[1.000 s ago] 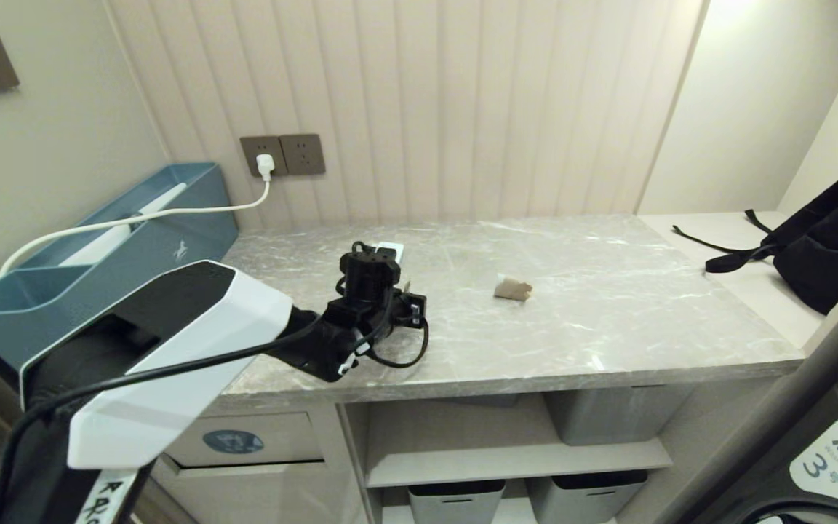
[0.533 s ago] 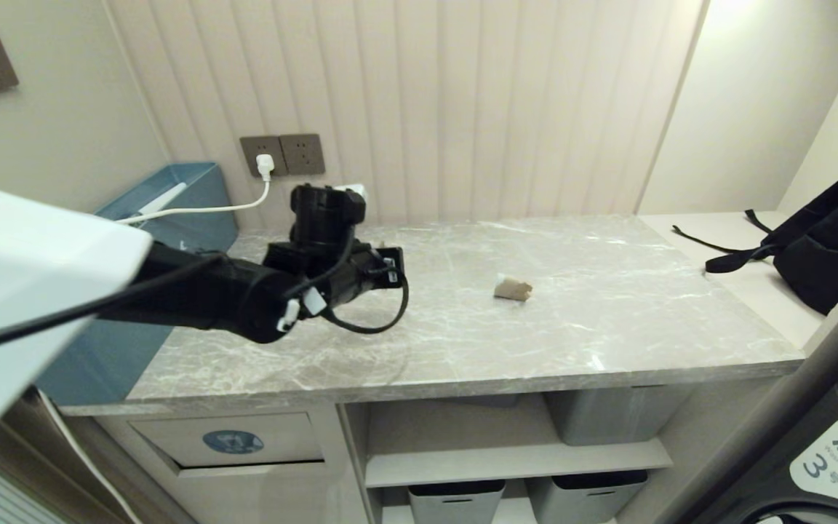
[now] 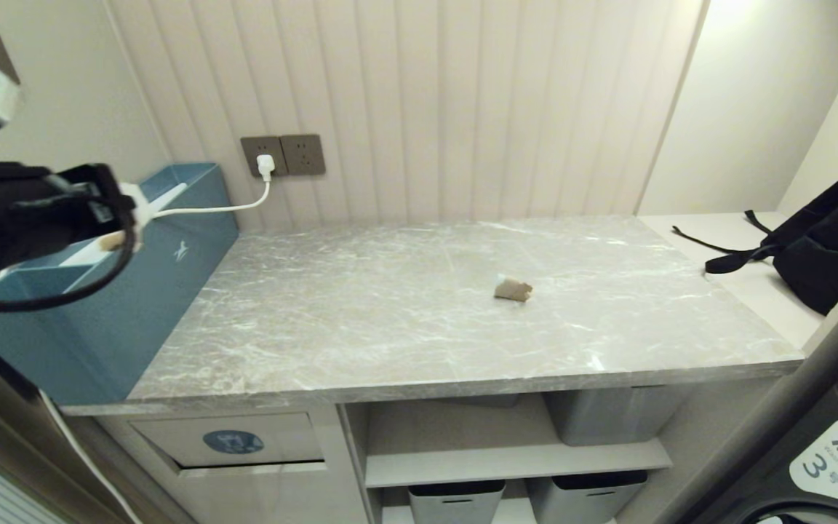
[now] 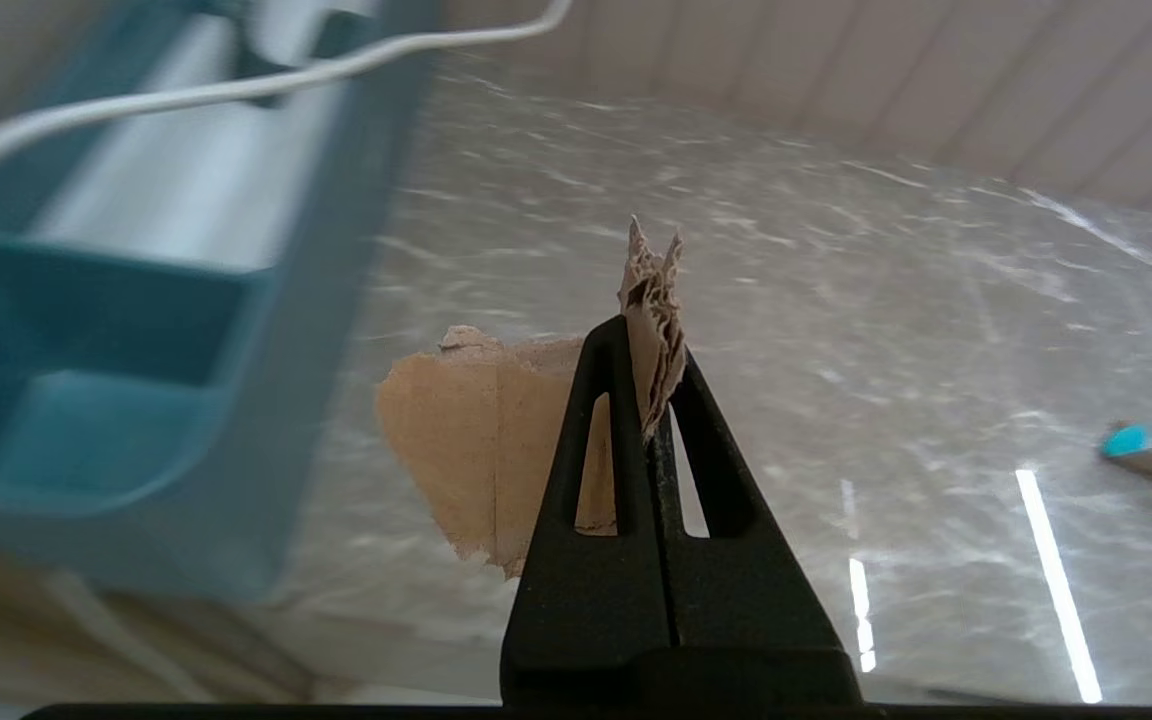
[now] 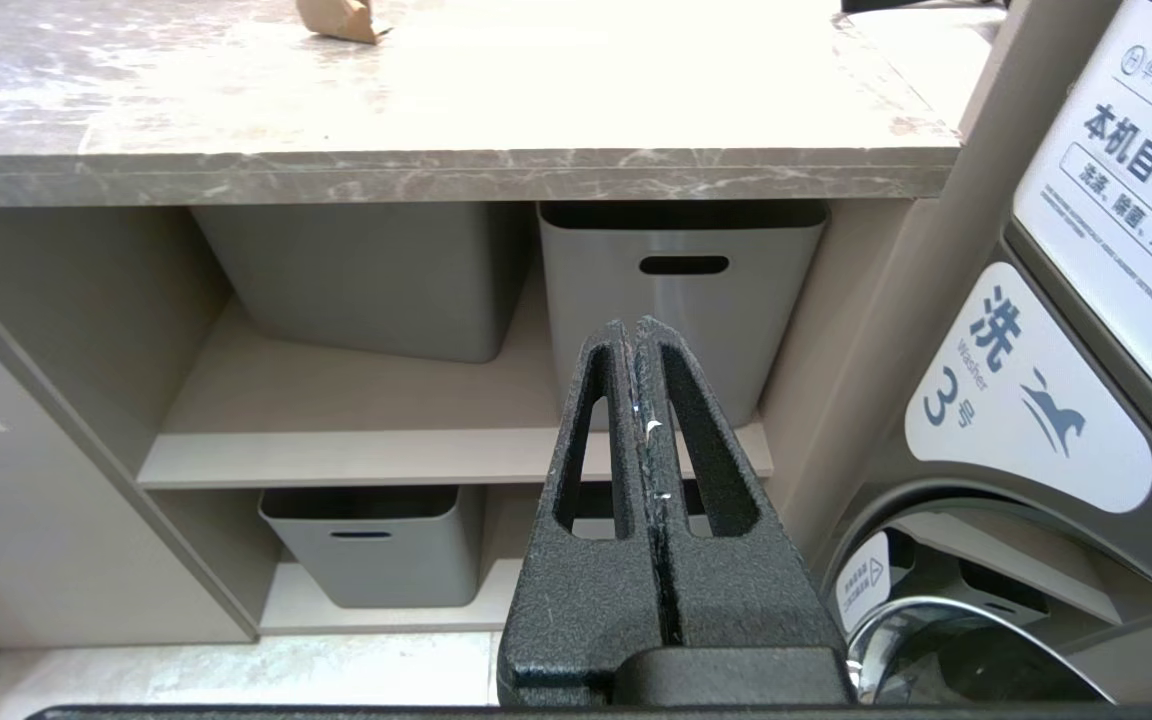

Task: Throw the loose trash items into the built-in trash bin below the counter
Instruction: Put the garbage in the trash can

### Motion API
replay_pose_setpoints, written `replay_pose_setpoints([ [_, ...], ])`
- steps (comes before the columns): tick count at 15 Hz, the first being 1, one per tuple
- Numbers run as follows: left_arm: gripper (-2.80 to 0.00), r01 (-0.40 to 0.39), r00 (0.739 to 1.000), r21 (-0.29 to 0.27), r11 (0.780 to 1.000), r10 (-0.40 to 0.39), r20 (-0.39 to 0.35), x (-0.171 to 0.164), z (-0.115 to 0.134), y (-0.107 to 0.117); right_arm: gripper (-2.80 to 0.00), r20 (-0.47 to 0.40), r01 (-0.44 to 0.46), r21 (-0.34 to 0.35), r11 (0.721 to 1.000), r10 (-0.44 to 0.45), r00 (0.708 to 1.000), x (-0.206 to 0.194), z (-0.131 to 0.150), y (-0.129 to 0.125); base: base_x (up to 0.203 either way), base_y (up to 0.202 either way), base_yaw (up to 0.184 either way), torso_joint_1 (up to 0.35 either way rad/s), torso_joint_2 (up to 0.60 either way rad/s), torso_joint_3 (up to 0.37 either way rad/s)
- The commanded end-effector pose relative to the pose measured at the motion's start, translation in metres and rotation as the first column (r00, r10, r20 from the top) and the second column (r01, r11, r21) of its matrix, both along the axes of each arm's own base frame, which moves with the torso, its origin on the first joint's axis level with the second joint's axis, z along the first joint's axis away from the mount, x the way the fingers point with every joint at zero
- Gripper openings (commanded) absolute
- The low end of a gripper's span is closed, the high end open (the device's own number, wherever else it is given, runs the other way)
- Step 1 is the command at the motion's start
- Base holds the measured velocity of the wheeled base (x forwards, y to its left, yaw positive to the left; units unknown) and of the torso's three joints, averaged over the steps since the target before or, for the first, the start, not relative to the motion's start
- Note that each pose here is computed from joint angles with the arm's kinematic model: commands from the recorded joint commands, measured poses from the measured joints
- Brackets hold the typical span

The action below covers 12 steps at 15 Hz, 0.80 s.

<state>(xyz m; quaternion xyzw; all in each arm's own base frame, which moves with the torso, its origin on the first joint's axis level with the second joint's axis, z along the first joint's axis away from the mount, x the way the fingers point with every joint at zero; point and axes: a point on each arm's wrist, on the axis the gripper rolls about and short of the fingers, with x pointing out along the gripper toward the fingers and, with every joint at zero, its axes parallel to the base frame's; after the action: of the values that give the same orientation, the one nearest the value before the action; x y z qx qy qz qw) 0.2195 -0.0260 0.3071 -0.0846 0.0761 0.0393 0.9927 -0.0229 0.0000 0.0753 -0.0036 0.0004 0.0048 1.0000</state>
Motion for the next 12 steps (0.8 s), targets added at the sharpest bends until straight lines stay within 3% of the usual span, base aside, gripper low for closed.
replay_pose_setpoints([
  [1, -2.8, -0.063, 0.993, 0.023, 0.998, 0.06, 0.101, -0.062, 0.007, 0.021, -2.8, -0.001, -0.001, 0.0, 1.0, 0.001, 1.0, 0.0, 0.0, 0.0, 0.0, 0.0, 0.0, 0.0, 0.0, 0.0],
  [3, -2.8, -0.052, 0.995, 0.09, 0.995, 0.044, 0.091, -0.092, -0.016, 0.025, -2.8, -0.001, 0.0, 0.0, 1.0, 0.0, 1.0, 0.0, 0.0, 0.0, 0.0, 0.0, 0.0, 0.0, 0.0, 0.0],
  [6, -2.8, -0.032, 0.999, 0.148, 0.988, 0.03, 0.022, -0.106, -0.05, 0.026, -2.8, -0.001, -0.001, 0.0, 1.0, 0.001, 1.0, 0.0, 0.0, 0.0, 0.0, 0.0, 0.0, 0.0, 0.0, 0.0],
  [12, -2.8, 0.001, 1.0, 0.149, 0.989, 0.003, -0.03, -0.097, -0.07, 0.026, -2.8, -0.001, 0.0, -0.002, 1.0, 0.0, 1.0, 0.0, 0.0, 0.0, 0.0, 0.0, 0.0, -0.008, 0.02, 0.012],
])
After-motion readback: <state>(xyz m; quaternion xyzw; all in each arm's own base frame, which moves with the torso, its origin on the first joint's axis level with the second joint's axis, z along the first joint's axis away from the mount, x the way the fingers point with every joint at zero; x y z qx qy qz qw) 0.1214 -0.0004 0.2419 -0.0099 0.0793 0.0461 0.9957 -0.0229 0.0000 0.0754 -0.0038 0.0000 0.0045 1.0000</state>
